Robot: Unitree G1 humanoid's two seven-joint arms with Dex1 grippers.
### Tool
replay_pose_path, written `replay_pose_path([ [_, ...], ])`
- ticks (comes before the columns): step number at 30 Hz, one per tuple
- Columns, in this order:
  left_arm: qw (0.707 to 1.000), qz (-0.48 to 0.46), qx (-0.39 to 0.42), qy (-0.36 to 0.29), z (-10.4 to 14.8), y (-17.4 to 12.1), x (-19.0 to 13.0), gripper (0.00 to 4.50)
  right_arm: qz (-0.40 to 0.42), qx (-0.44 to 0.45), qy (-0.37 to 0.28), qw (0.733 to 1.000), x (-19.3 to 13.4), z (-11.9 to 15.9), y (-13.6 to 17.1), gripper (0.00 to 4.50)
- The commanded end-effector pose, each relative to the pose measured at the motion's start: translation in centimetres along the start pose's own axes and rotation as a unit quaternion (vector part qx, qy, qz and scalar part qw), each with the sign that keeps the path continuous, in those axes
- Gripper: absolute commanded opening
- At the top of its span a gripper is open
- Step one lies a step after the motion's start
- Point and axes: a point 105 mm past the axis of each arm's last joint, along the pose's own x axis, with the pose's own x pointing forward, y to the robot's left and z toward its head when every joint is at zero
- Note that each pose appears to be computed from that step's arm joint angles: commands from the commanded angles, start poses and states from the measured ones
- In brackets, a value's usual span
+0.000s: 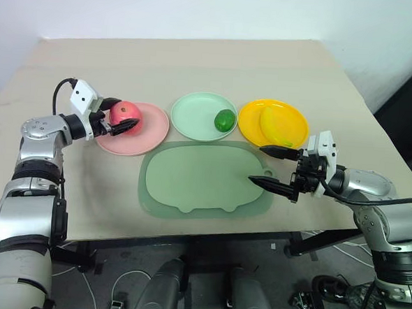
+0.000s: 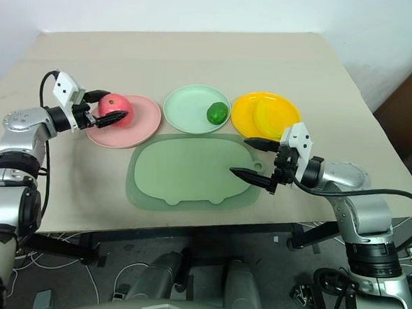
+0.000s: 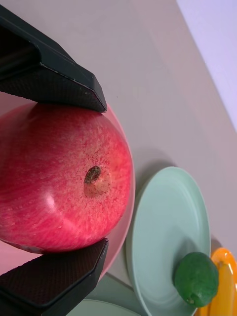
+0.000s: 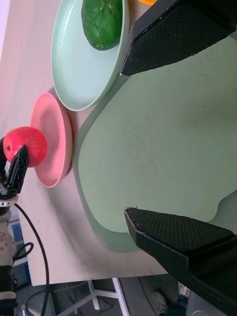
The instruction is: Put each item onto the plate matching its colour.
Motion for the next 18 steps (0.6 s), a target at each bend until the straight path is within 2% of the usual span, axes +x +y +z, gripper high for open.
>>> replay_pose_path([
  [1,1.0,0.01,0.016,-0.013,0.95,0.45,0.08,4.16,-0.005,-0.017,-0.015,1.0,0.03,0.85,-0.11,4.5],
  [18,1.0,-0.007,-0.007,-0.024,1.22,0.3,-0.16,4.16,-0.011,-0.018,-0.019,1.0,0.26,0.92,-0.69,4.5],
])
